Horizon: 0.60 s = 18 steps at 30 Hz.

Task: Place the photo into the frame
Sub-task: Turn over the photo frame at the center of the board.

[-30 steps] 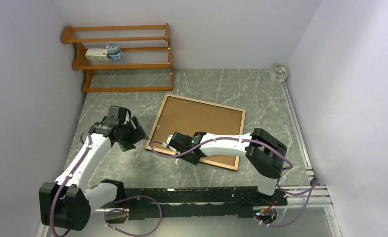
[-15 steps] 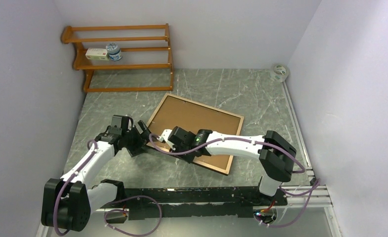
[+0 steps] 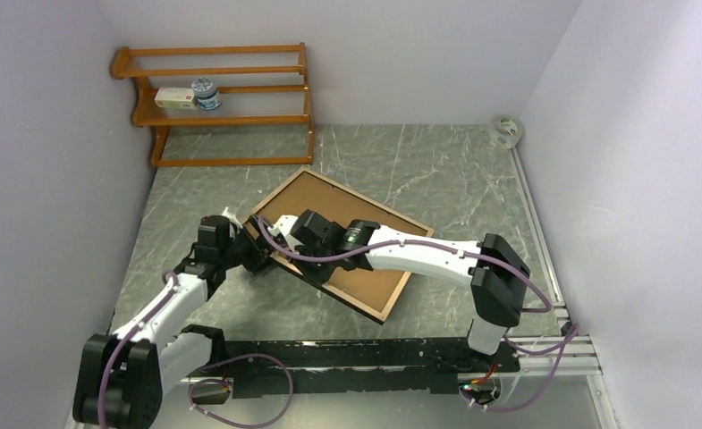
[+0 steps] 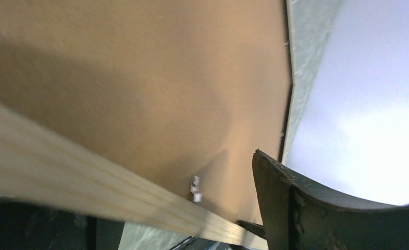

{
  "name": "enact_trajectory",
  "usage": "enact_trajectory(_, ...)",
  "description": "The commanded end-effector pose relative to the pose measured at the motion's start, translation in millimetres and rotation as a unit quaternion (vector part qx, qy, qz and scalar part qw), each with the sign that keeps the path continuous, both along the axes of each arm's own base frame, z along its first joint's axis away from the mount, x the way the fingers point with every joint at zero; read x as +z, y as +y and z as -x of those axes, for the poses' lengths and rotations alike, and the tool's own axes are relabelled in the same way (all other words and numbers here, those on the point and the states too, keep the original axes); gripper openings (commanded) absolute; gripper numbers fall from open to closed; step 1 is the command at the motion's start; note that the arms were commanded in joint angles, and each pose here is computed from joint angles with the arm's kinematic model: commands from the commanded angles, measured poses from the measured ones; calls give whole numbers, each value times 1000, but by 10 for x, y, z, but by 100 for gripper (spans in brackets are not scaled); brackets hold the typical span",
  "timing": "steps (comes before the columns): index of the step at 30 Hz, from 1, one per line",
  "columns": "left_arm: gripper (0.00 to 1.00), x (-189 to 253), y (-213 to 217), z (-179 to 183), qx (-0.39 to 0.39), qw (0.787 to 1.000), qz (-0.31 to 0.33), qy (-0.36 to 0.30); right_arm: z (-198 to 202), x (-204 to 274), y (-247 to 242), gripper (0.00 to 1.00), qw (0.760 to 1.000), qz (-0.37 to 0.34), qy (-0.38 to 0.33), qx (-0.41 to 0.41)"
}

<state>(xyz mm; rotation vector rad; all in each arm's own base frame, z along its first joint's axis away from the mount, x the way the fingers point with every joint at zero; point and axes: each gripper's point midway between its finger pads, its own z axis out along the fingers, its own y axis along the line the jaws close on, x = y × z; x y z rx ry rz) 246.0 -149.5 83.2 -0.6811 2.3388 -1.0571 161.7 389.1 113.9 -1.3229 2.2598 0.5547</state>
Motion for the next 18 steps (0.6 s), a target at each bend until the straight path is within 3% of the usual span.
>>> enact_trajectory(1,82,443,-18,-186,41,995,50,-75,-26,422,318,16,997,-71,1,1)
enact_trajectory(6,73,530,50,-147,91,990,80,-71,-61,447,363,17,998,-67,2,-5)
enact_trajectory(14,27,620,116,-132,119,987,86,-71,-84,510,391,21,998,-65,6,-18)
enact_trajectory(17,5,698,117,-134,124,986,88,-64,-161,569,363,33,998,-55,-7,-41)
enact_trajectory(18,3,717,125,-136,128,986,88,-58,-181,597,353,40,997,-53,-13,-46)
